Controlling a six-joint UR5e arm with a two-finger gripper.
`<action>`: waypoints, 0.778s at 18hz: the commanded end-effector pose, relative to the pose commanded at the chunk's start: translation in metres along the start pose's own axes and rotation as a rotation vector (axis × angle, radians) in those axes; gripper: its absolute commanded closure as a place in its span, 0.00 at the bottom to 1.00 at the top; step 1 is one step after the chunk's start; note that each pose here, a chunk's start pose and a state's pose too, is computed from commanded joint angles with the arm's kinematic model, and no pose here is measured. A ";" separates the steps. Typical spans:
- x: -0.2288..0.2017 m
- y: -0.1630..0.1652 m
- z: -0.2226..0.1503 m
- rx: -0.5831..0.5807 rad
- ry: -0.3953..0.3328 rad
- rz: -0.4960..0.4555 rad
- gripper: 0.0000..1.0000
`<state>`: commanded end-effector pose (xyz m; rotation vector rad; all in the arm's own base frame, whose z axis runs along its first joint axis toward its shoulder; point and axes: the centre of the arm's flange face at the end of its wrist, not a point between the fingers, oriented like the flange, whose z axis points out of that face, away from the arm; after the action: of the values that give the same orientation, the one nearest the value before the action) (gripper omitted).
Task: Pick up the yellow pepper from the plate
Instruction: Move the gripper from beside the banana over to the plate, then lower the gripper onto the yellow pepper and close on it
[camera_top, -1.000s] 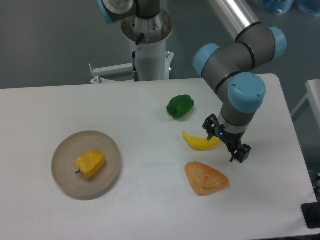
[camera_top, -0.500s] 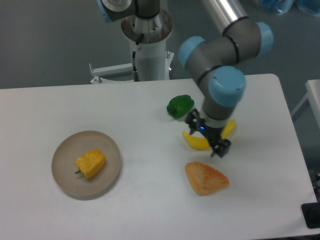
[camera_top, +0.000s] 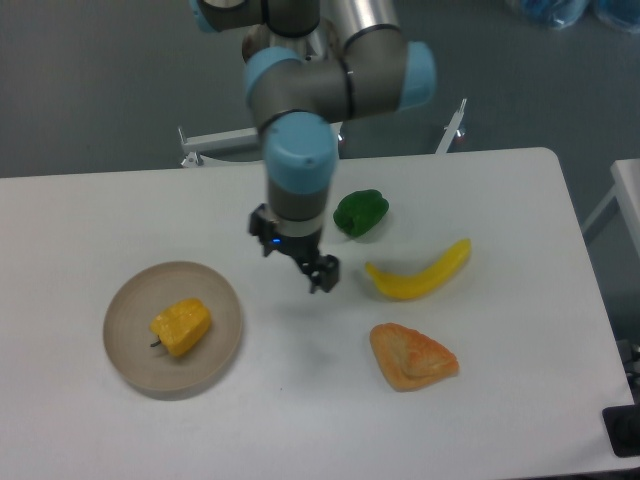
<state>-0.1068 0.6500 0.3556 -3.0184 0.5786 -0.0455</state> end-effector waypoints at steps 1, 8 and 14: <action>0.009 -0.005 0.004 -0.004 0.004 -0.010 0.00; 0.032 -0.049 0.058 0.031 -0.023 -0.010 0.00; 0.043 -0.062 0.074 0.032 -0.023 0.014 0.00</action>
<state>-0.0408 0.6957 0.2874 -2.9799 0.5918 -0.0192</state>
